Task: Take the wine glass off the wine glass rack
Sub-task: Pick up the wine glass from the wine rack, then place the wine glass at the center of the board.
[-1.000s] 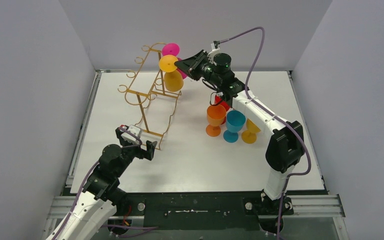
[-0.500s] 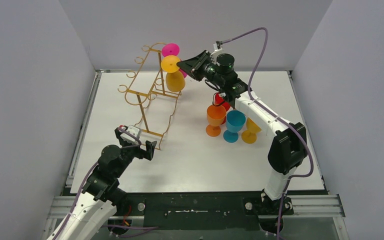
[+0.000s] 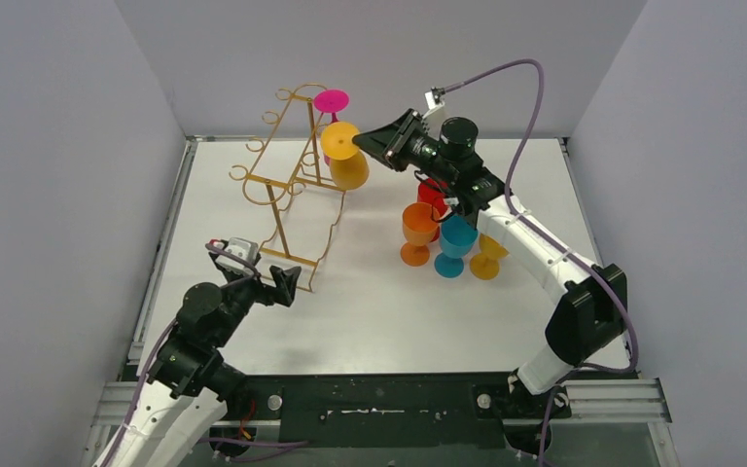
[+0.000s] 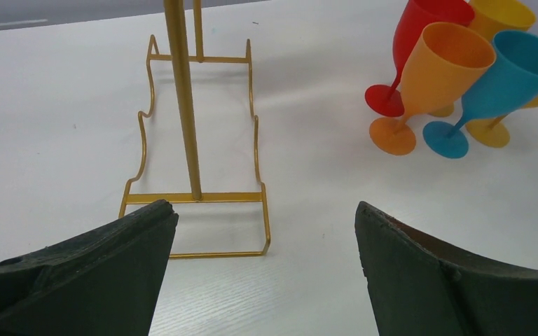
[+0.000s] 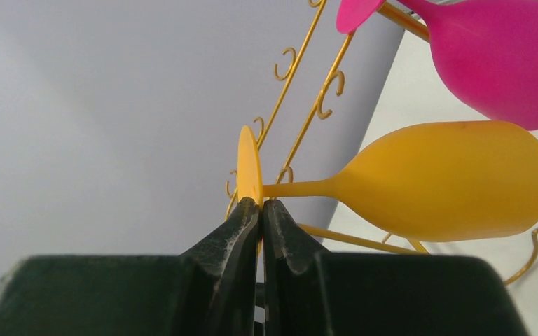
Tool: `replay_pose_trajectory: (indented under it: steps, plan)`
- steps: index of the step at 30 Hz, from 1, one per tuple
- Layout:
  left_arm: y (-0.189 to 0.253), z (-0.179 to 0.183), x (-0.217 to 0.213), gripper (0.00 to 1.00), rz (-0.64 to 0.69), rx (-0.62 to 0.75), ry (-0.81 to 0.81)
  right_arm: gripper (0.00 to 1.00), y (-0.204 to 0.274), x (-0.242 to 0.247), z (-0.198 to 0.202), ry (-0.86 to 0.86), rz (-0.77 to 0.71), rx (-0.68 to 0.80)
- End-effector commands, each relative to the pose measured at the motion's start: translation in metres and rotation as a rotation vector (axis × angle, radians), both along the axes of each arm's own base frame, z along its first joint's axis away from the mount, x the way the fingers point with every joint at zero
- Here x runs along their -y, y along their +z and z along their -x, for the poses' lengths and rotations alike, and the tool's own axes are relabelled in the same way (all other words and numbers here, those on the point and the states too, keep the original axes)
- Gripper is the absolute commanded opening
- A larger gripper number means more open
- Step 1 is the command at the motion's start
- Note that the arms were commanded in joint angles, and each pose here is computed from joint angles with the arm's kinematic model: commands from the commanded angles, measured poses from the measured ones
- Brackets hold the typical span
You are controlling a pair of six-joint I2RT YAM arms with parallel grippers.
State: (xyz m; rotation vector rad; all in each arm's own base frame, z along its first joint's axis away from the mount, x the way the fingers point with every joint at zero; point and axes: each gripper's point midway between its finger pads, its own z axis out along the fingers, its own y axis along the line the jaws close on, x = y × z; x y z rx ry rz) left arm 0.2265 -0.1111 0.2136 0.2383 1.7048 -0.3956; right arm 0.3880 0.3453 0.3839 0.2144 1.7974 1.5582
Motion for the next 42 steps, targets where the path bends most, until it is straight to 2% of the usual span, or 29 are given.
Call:
replay_pose_trajectory:
  steps: [1, 4, 9, 13, 18, 22, 27, 30, 32, 36, 39, 42]
  plan:
    - [0.038, 0.009, -0.005, 0.97, 0.126, -0.008, 0.039, 0.00, 0.018, 0.012, 0.031, 0.025, 0.044, 0.159]
    - [0.042, 0.020, 0.003, 0.97, 0.178, -0.041, -0.012, 0.00, 0.007, 0.021, 0.046, 0.016, 0.101, 0.210]
    - [0.062, 0.036, 0.025, 0.97, 0.282, -0.051, -0.138, 0.00, -0.007, 0.024, 0.075, 0.122, 0.200, 0.324]
    - [0.086, 0.038, 0.039, 0.93, 0.370, -0.042, -0.207, 0.00, -0.012, 0.030, 0.094, 0.162, 0.297, 0.461]
    - [0.126, 0.038, 0.048, 0.87, 0.568, -0.014, -0.235, 0.00, -0.010, 0.038, 0.122, 0.209, 0.360, 0.624]
    - [0.158, 0.054, 0.060, 0.83, 0.715, 0.064, -0.373, 0.00, -0.012, 0.037, 0.140, 0.239, 0.352, 0.717]
    - [0.164, 0.076, 0.088, 0.74, 0.725, 0.065, -0.616, 0.00, -0.013, 0.025, 0.170, 0.359, 0.256, 0.782]
    - [0.166, 0.088, 0.103, 0.64, 0.712, 0.022, -0.751, 0.00, -0.012, 0.020, 0.181, 0.411, 0.200, 0.791]
    - [0.159, 0.084, 0.107, 0.61, 0.698, -0.020, -0.745, 0.00, -0.010, 0.019, 0.187, 0.425, 0.177, 0.806]
    - [0.153, 0.080, 0.105, 0.54, 0.690, -0.012, -0.717, 0.00, -0.006, 0.018, 0.190, 0.411, 0.153, 0.825]
    - [0.151, 0.080, 0.103, 0.41, 0.696, 0.000, -0.707, 0.00, -0.008, 0.013, 0.194, 0.452, 0.147, 0.800]
    - [0.150, 0.079, 0.103, 0.39, 0.692, 0.006, -0.706, 0.00, -0.011, 0.007, 0.202, 0.503, 0.133, 0.778]
